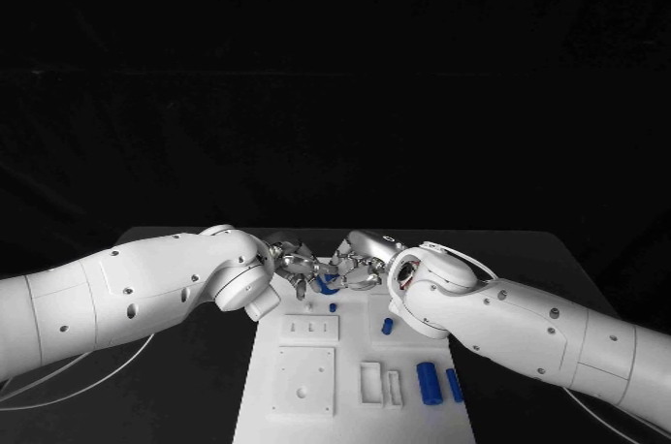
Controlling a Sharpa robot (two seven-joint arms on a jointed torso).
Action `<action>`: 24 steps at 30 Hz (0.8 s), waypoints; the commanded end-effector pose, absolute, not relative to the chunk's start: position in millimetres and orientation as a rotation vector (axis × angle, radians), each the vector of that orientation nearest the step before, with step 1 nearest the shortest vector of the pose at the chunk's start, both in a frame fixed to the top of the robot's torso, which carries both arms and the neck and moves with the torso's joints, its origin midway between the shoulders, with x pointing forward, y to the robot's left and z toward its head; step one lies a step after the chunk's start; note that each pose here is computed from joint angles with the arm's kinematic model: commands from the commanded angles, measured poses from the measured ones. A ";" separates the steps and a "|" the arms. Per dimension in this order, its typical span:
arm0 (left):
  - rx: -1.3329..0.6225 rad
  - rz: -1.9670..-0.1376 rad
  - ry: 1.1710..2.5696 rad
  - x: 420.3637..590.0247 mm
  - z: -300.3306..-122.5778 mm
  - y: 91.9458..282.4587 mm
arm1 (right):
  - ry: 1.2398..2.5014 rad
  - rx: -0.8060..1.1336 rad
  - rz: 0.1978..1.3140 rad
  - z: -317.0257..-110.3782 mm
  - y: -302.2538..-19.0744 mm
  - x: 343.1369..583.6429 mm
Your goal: Assemble the parts on the task board
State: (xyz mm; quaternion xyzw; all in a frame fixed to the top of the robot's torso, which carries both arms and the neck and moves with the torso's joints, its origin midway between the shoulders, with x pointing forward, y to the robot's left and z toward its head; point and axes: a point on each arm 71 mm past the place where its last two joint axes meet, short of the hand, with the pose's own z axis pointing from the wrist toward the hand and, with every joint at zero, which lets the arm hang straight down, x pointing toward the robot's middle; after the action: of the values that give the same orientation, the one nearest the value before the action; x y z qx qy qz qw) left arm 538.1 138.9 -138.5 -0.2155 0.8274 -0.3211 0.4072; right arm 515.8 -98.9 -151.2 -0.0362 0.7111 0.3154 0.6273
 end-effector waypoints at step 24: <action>-0.552 -0.798 2.092 539.4 -138.7 139.4 | 1.590 -0.070 0.732 -150.0 -100.3 516.5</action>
State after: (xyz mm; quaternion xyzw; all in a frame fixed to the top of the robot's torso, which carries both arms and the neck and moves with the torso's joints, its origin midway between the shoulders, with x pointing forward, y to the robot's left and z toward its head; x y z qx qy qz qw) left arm 539.3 139.1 -138.7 -0.2165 0.8272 -0.3193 0.4085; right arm 516.1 -99.5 -152.3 -0.0317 0.7056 0.3172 0.6329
